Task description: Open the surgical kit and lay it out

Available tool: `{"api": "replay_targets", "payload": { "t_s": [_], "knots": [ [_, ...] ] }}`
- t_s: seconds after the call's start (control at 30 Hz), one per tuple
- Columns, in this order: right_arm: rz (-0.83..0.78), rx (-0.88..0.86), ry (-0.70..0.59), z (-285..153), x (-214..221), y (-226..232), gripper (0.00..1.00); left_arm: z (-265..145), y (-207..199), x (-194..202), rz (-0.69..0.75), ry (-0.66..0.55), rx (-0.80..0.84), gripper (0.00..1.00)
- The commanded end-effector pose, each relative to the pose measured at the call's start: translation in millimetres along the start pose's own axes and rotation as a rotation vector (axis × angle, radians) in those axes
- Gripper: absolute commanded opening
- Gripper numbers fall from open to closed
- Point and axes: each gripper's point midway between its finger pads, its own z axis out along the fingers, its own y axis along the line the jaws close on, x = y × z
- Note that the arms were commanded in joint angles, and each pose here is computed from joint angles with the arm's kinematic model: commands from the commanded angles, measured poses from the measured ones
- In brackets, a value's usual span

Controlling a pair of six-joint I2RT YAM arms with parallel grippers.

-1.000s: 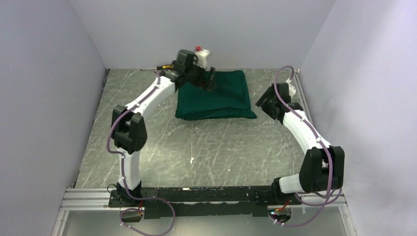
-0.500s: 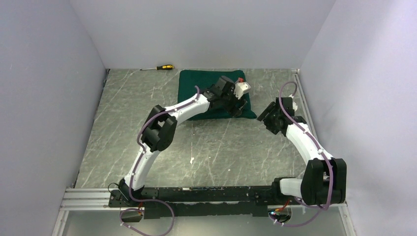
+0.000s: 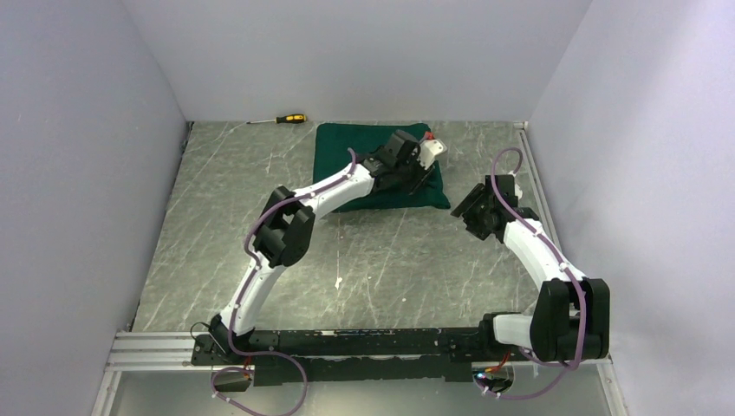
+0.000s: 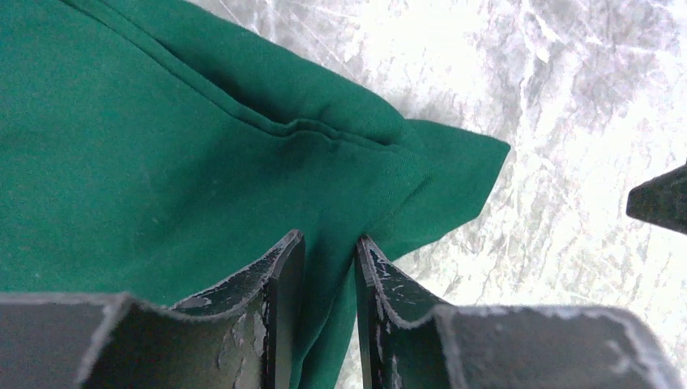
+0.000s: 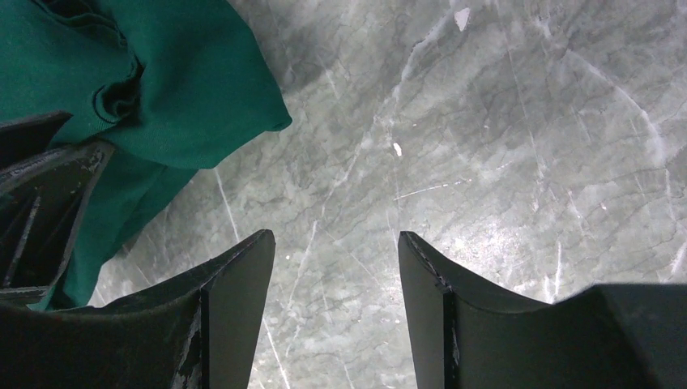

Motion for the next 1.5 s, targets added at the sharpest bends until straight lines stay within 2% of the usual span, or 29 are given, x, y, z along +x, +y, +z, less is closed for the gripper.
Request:
{"api": "replay_targets", "payload": {
  "t_s": [0.0, 0.17, 0.33, 0.73, 0.8, 0.83, 0.87, 0.9, 1.07, 1.2, 1.33, 1.47],
  "knots": [
    [0.011, -0.055, -0.040, -6, -10, 11, 0.62, -2, 8, -26, -0.015, -0.048, -0.014, 0.35],
    [0.009, -0.055, -0.036, -5, -9, 11, 0.61, -10, 8, -39, -0.094, -0.092, 0.044, 0.41],
    [0.007, -0.056, -0.036, -5, -9, 11, 0.61, -11, 21, -35, -0.174, -0.103, 0.039, 0.37],
    [0.001, -0.044, -0.033, -3, -8, 9, 0.61, 8, -1, -9, -0.114, -0.064, 0.175, 0.45],
    [0.001, -0.052, -0.036, -5, -10, 11, 0.61, 10, 1, -10, -0.118, -0.066, 0.161, 0.35],
    [0.001, -0.057, -0.038, -7, -10, 12, 0.61, 11, 7, -11, -0.127, -0.064, 0.133, 0.24],
    [0.003, -0.062, -0.040, -8, -11, 13, 0.61, 11, 13, -15, -0.140, -0.065, 0.103, 0.09],
    [0.005, -0.066, -0.044, -9, -12, 14, 0.61, 9, 20, -20, -0.148, -0.072, 0.072, 0.00],
    [0.000, -0.073, -0.055, -14, -14, 16, 0.60, -24, 61, -49, -0.303, -0.136, 0.013, 0.00],
    [0.001, -0.078, -0.055, -13, -15, 17, 0.60, -73, 123, -57, -0.465, -0.195, -0.030, 0.00],
    [0.000, -0.088, -0.053, -12, -15, 20, 0.60, -132, 195, -34, -0.628, -0.214, -0.118, 0.00],
    [-0.003, -0.101, -0.050, -12, -16, 24, 0.60, -220, 282, 14, -0.745, -0.211, -0.378, 0.00]
  ]
}}
